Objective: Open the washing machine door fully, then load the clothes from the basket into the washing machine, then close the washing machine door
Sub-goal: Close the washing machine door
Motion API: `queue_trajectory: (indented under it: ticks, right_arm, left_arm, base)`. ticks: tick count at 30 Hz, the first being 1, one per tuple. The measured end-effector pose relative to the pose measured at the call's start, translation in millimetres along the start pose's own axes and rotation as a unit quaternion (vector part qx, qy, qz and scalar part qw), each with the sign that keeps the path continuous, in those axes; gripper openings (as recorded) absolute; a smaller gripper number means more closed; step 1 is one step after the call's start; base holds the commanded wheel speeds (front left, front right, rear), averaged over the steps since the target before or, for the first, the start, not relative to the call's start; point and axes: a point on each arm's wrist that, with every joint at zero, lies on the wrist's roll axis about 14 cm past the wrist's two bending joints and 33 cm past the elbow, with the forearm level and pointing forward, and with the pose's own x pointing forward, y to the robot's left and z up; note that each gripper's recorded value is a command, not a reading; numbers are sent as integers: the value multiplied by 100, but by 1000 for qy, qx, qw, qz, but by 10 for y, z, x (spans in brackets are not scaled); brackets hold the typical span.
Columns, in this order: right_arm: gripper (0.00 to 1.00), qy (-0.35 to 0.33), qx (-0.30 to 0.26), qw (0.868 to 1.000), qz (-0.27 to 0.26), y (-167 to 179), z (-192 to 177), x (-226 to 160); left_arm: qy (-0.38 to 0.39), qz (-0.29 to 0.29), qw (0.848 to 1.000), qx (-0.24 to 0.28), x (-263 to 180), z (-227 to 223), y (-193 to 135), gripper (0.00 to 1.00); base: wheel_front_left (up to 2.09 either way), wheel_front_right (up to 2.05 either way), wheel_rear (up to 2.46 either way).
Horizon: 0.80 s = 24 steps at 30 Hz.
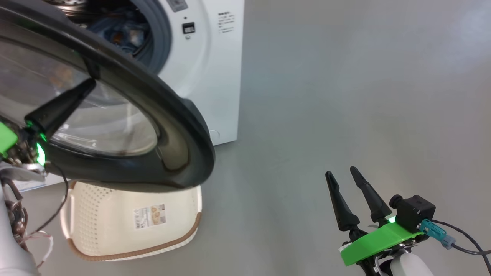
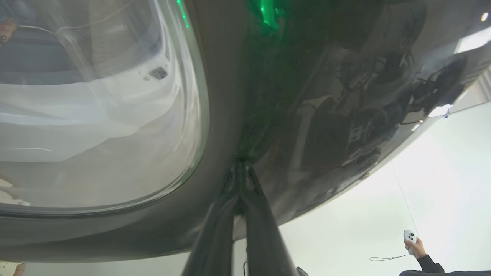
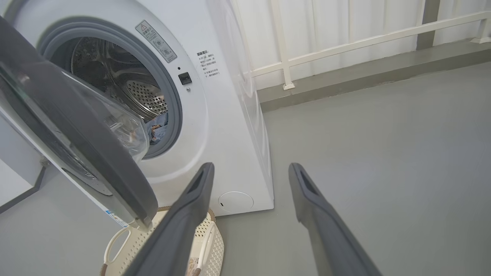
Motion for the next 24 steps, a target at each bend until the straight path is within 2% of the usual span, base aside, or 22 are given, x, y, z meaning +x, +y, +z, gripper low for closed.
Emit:
queue_trajectory:
  ticks: [10, 21, 22, 23, 24]
  right_arm:
    - [100, -1, -5, 1000, -21, -132, 20, -61]
    - [100, -8, -1, 1000, -5, -31, 56, -42]
    - [100, -8, -1, 1000, -3, -16, 54, -37]
    - [100, -7, 0, 1000, -1, 0, 53, -33]
    - [100, -7, 1, 1000, 2, 15, 51, -27]
  left_arm:
    - [2, -7, 1000, 5, 210, 59, 56, 0]
    - [9, -8, 1000, 24, 110, 8, -56, 0]
    - [7, -6, 1000, 25, 87, 7, -60, 12]
    - [6, -5, 1000, 26, 62, 9, -67, 30]
    - [6, -3, 1000, 29, 33, 5, -70, 42]
  base:
    - [0, 0, 0]
    - [0, 0, 0]
    - [0, 0, 0]
    - [0, 0, 0]
    - [0, 0, 0]
